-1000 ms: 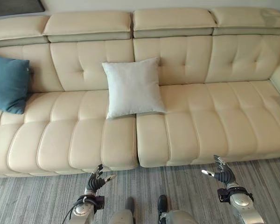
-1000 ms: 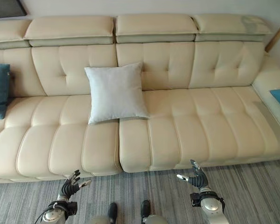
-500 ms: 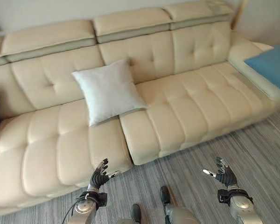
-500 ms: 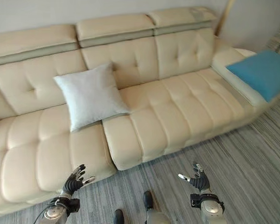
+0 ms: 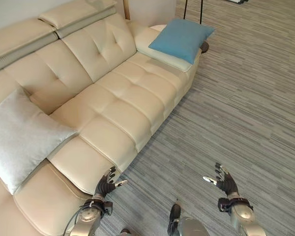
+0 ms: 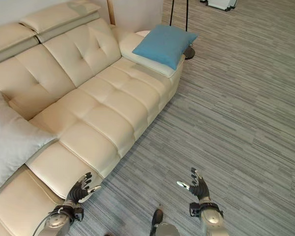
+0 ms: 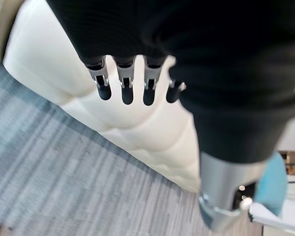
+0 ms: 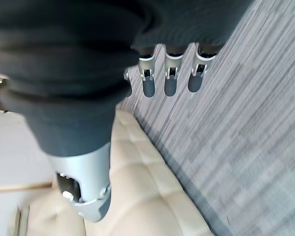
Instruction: Pick up all the scattered cushions and arrange them neatly on the sofa.
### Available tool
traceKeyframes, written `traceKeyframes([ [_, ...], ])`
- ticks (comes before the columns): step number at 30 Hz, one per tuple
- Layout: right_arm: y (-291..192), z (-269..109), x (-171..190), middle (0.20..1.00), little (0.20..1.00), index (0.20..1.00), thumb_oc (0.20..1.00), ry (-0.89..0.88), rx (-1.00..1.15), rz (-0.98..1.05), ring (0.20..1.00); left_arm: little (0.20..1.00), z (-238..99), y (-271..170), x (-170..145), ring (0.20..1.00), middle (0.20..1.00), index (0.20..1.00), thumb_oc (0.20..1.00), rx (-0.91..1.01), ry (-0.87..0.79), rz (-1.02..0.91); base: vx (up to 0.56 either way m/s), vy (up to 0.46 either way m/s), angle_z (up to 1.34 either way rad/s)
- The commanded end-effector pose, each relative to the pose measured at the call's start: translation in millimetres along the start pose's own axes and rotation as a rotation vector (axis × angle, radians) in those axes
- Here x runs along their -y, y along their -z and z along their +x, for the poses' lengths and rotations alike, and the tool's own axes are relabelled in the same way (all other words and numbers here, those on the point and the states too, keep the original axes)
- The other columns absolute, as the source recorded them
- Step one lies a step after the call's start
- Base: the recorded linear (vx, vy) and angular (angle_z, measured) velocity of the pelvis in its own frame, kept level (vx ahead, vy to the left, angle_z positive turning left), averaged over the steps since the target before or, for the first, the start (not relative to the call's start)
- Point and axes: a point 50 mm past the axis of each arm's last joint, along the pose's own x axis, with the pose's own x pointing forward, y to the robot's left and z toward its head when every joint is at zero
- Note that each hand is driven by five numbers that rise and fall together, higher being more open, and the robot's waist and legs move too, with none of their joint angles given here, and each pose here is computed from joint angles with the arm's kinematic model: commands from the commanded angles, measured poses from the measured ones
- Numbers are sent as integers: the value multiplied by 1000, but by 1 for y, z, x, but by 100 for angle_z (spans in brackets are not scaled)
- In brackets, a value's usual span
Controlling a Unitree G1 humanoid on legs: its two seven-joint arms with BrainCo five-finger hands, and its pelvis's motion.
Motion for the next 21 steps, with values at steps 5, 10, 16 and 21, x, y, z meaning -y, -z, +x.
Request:
traceKeyframes([
  [5, -40, 13, 6, 1000, 1000, 1000, 1000, 6, 173, 24, 1000, 1000, 0, -15, 5, 1000, 1000, 1000, 1000, 85, 39, 36, 236, -60, -68],
  [10, -43, 17, 4, 1000, 1000, 1000, 1000, 7, 184, 11, 1000, 1000, -2, -13, 4, 1000, 1000, 1000, 1000, 74, 41, 46, 386, 41, -78],
  [16, -46, 17, -2, 1000, 1000, 1000, 1000, -16, 191, -1, 1000, 1000, -3, -13, -2, 1000, 1000, 1000, 1000, 76, 17, 42, 365, 158, -80],
  [21, -55, 12, -10, 1000, 1000, 1000, 1000, -66, 244, -7, 1000, 1000, -3, -21, -8, 1000, 1000, 1000, 1000, 104, 17, 63, 306, 187, -53],
])
